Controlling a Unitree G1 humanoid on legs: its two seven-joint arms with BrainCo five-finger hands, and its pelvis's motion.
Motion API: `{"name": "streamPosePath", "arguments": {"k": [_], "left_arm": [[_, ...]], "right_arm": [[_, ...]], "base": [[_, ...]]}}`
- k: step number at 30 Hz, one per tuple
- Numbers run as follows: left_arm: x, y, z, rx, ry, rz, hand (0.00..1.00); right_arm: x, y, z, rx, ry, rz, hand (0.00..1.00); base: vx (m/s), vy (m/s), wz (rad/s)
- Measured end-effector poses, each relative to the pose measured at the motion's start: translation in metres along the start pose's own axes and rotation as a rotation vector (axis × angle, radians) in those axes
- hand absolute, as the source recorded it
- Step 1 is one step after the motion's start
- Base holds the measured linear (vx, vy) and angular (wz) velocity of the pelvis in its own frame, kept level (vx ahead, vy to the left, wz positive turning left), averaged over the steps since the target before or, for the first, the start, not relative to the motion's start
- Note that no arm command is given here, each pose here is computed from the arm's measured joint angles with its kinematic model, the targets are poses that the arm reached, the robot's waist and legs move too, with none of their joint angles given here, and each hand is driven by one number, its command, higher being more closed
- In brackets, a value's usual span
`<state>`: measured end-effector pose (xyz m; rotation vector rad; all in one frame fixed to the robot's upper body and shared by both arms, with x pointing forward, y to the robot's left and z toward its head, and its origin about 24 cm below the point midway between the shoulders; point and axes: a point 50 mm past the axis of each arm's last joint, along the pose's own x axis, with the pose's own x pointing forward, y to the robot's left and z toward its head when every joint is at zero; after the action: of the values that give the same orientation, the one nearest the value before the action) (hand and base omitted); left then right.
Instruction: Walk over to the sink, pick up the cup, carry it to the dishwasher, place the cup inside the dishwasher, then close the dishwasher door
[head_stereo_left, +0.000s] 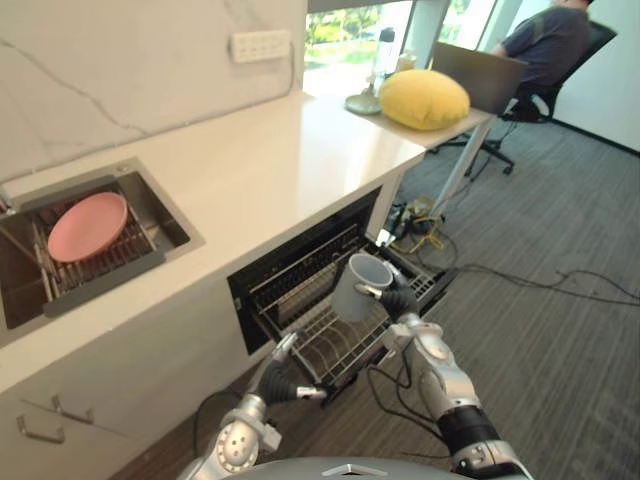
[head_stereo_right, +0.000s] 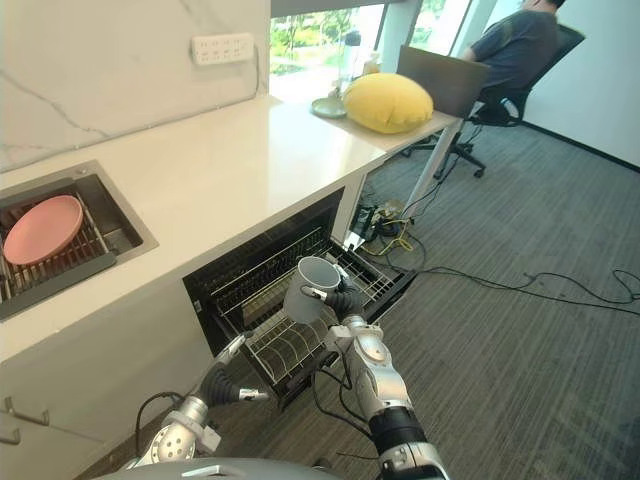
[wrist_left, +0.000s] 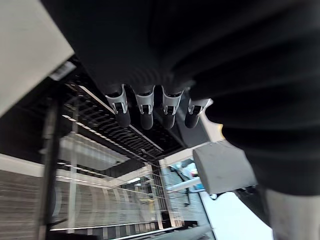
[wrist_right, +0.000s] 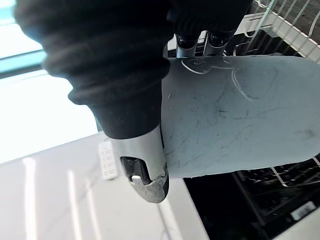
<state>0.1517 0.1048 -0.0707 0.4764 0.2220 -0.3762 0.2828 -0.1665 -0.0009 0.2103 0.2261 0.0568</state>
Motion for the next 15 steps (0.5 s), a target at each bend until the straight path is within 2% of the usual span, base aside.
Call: {"name": "streamPosePath", "arguments": {"k": [3,8,11,15], "left_arm": [[0.002,0.016,-0.020,0.000,0.103,0.095,0.00],[0.015,0.075,-0.040,-0.062,0.215,0.408,0.00],[0.012,0.079,-0.048,-0.087,0.257,0.458,0.00],[0.006,0.067,-0.057,-0.178,0.320,0.472,0.00]], "right_arm": [[0.024,-0.001,0.018,-0.060,-0.006,-0.012,1.00],[0.069,-0.027,0.101,-0.188,-0.085,-0.087,1.00],[0.075,-0.038,0.137,-0.226,-0.126,-0.105,1.00],[0.075,-0.053,0.152,-0.249,-0.122,-0.136,1.00]], "base": [[-0.07,0.007,0.46],[-0.07,0.018,0.49],[-0.05,0.021,0.36],[-0.04,0.025,0.33]]}}
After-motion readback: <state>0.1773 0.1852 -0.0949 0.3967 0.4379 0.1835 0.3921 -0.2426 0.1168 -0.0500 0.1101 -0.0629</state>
